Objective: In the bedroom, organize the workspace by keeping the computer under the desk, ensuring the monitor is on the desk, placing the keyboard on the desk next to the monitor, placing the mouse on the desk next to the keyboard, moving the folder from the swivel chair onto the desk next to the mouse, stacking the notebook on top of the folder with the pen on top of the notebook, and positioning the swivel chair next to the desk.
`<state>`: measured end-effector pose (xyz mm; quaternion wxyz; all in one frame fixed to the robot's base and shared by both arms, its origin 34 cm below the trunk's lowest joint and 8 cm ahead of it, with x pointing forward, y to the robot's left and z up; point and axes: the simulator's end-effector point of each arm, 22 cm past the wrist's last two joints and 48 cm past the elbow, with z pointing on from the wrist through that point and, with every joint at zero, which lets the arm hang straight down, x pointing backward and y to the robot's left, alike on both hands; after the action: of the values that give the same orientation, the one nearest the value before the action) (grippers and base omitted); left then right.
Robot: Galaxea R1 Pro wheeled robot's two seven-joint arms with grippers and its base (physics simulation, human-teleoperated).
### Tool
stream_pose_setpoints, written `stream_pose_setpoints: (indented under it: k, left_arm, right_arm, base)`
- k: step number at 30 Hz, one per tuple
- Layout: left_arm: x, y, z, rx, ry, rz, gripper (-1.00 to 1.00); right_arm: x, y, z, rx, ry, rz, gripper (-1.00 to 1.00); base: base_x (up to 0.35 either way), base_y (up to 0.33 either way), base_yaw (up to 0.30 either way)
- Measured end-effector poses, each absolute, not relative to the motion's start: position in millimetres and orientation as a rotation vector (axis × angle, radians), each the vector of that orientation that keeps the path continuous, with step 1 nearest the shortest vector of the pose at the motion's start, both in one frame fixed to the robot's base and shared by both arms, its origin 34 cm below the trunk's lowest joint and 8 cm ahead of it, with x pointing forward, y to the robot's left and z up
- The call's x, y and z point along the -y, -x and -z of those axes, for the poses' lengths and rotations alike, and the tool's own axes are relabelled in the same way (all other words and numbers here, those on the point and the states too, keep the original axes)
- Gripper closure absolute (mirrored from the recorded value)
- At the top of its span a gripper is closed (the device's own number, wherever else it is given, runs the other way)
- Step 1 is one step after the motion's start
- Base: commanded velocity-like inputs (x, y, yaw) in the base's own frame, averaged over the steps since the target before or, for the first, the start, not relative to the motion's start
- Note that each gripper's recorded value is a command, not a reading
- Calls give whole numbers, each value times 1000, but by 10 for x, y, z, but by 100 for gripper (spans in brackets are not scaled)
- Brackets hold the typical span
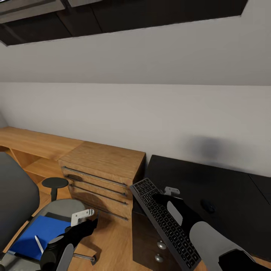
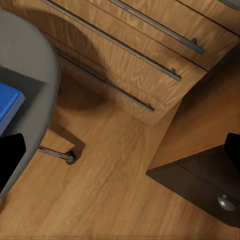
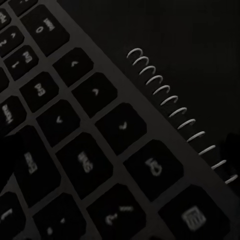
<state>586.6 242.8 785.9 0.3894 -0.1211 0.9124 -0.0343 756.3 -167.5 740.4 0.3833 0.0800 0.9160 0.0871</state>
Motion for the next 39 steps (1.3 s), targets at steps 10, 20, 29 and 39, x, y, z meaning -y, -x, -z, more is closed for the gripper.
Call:
stream_pose_setpoints:
  k: [10, 20, 29, 39]
  left_arm:
    - [-2404, -5870, -7945, -2318, 306, 91, -100]
    - [-2396, -5866, -8094, -2319, 302, 90, -100]
    - [-2221, -5860, -8233, -2323, 255, 111, -100]
    - [-2185, -5849, -8375, -2324, 246, 116, -100]
  right_arm:
    - [1680, -7573, -7492, -2328, -204, -223, -100]
    - [1691, -7669, -7763, -2265, -217, -223, -100]
    - [1691, -7712, -7967, -2237, -219, -226, -100]
    - [1580, -7616, -8228, -2180, -207, -270, -100]
  base:
    - [-2, 0, 0]
    - [0, 0, 0]
    - [0, 0, 0]
    - [0, 0, 0]
